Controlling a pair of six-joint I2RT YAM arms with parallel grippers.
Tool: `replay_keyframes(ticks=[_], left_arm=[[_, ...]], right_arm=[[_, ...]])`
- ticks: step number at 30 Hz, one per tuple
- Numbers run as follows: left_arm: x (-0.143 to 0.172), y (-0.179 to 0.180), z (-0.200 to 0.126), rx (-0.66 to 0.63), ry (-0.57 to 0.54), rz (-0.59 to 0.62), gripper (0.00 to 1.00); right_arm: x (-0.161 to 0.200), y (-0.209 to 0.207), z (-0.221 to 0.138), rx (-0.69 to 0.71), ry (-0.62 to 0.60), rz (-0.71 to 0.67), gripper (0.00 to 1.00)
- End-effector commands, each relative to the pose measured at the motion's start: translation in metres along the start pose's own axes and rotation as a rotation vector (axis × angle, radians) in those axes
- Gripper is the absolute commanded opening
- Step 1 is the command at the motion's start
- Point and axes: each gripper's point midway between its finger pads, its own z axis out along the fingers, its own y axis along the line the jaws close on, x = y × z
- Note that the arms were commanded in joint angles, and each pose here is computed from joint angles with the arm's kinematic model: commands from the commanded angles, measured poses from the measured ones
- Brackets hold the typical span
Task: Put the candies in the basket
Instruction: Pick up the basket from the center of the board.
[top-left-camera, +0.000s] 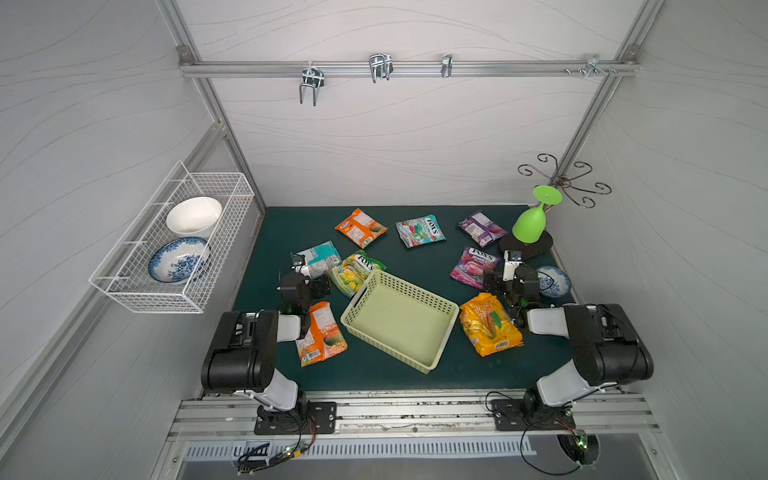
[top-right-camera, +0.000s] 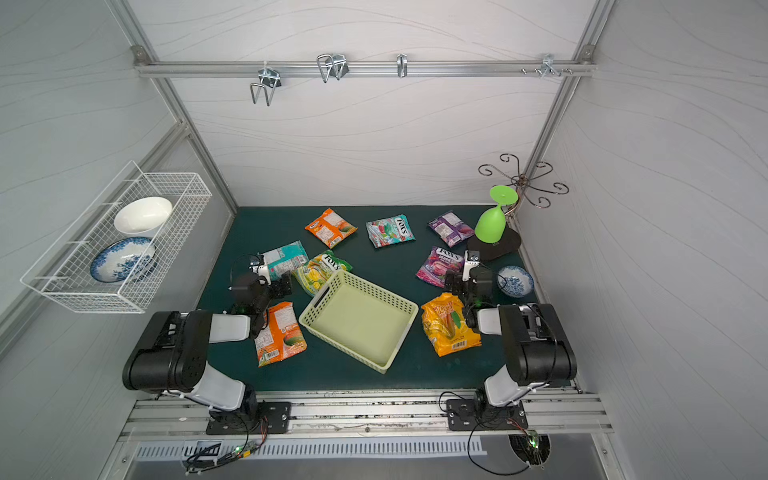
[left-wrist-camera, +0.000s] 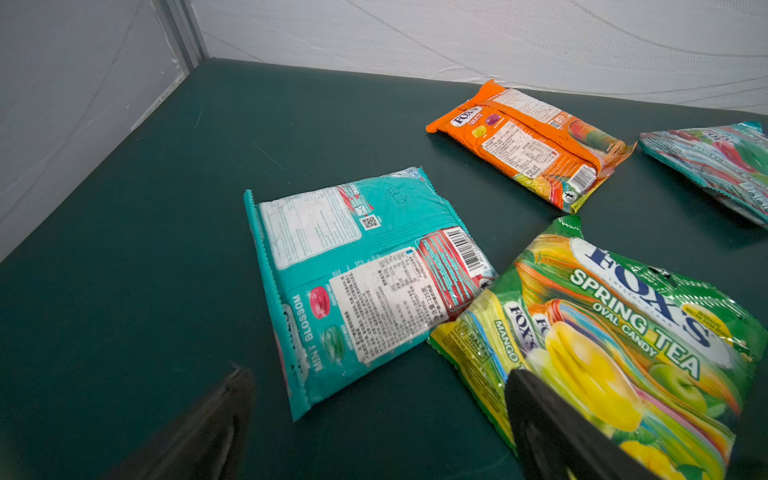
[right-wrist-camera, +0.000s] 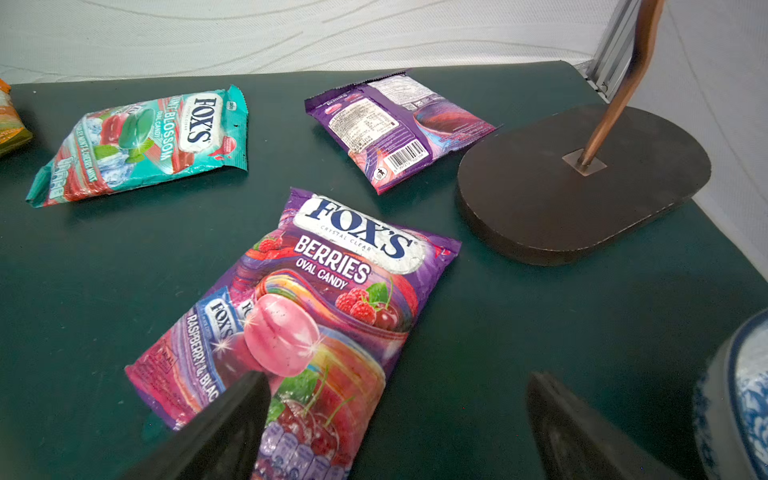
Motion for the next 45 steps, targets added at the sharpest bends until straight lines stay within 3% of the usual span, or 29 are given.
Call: replay_keyframes(ticks=[1,26,35,45], left_arm=[[-0.017,-0.002,0.003,-0.001,-0.049,0.002,0.99],[-0.019,-0.003,0.002,-0.023,-0.058,0.022,0.99],[-0.057,-0.009,-0.007,-0.025,0.064,0.019,0.99],[-0.103,-0.031,-0.066,0.061,0.208,-0.073,0.99]], right_arm=[[-0.002,-0.001,0.001,-0.002,-0.012,-0.005,0.99],[-0.003,-0.001,0.001,-0.003,-0.016,-0.004,0.99],[-0.038,0.0,-0.008,0.015,0.042,-0.015,0.99],[-0.08,0.024,-0.069,-0.097,-0.01,0.095,0.99]])
